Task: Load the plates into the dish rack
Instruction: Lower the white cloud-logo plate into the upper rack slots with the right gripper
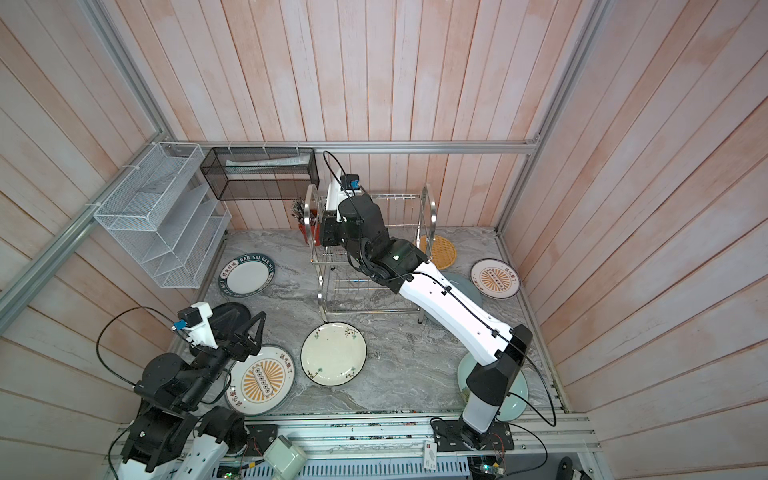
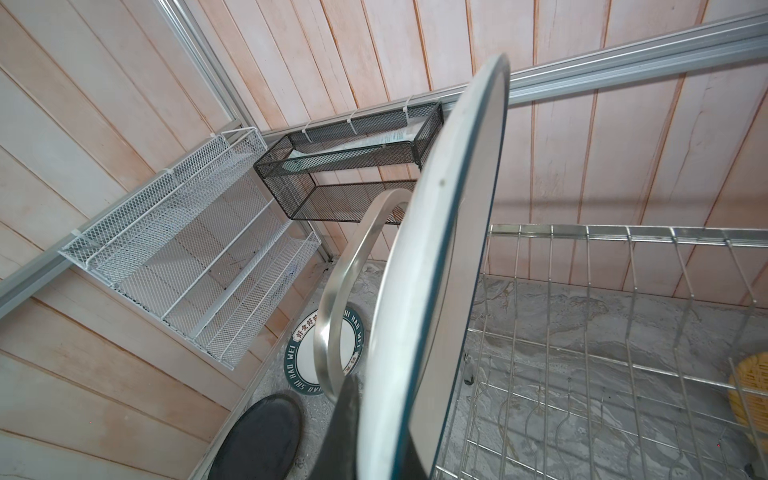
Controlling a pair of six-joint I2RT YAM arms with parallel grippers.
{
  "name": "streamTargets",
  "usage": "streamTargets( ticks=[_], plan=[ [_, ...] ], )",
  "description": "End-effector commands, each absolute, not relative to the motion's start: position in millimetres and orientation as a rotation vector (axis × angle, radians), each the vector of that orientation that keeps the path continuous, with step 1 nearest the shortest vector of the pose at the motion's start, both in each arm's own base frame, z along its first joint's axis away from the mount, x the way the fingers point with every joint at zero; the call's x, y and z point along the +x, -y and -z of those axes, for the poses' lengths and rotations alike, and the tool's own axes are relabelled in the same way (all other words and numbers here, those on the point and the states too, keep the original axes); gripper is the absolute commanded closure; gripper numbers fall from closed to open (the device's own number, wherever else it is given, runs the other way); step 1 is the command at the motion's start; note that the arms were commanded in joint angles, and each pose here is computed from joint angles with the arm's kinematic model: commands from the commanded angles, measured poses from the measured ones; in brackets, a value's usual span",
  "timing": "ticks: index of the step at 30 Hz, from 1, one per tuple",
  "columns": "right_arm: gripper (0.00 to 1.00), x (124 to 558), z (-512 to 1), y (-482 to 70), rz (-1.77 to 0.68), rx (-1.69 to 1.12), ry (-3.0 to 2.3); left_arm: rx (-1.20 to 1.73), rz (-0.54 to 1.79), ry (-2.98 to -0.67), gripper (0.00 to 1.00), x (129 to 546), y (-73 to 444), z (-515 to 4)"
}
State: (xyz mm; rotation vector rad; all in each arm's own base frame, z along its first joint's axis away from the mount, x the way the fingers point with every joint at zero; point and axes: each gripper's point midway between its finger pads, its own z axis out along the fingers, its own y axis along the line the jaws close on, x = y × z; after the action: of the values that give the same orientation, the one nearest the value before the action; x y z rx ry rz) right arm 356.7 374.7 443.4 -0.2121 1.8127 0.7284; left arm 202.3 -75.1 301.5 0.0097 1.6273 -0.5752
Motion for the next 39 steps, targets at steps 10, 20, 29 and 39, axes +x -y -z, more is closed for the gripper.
streamTargets(
  ticks=[10, 20, 29, 39],
  plan=[
    [1.00, 364, -446, -373, -0.741, -0.171, -1.784, 0.031, 0.584, -1.611, 0.00, 199, 77, -310],
    [1.00, 364, -432, -379, -0.727, -0.218, -1.812, 0.032, 0.583, -1.606, 0.00, 198, 77, -311],
    [1.00, 344, -461, -384, -0.752, -0.289, -1.719, 0.031, 0.583, -1.604, 0.00, 198, 77, -311],
    [1.00, 334, -470, -386, -0.759, -0.318, -1.685, 0.027, 0.580, -1.604, 0.00, 198, 76, -311]
  ],
)
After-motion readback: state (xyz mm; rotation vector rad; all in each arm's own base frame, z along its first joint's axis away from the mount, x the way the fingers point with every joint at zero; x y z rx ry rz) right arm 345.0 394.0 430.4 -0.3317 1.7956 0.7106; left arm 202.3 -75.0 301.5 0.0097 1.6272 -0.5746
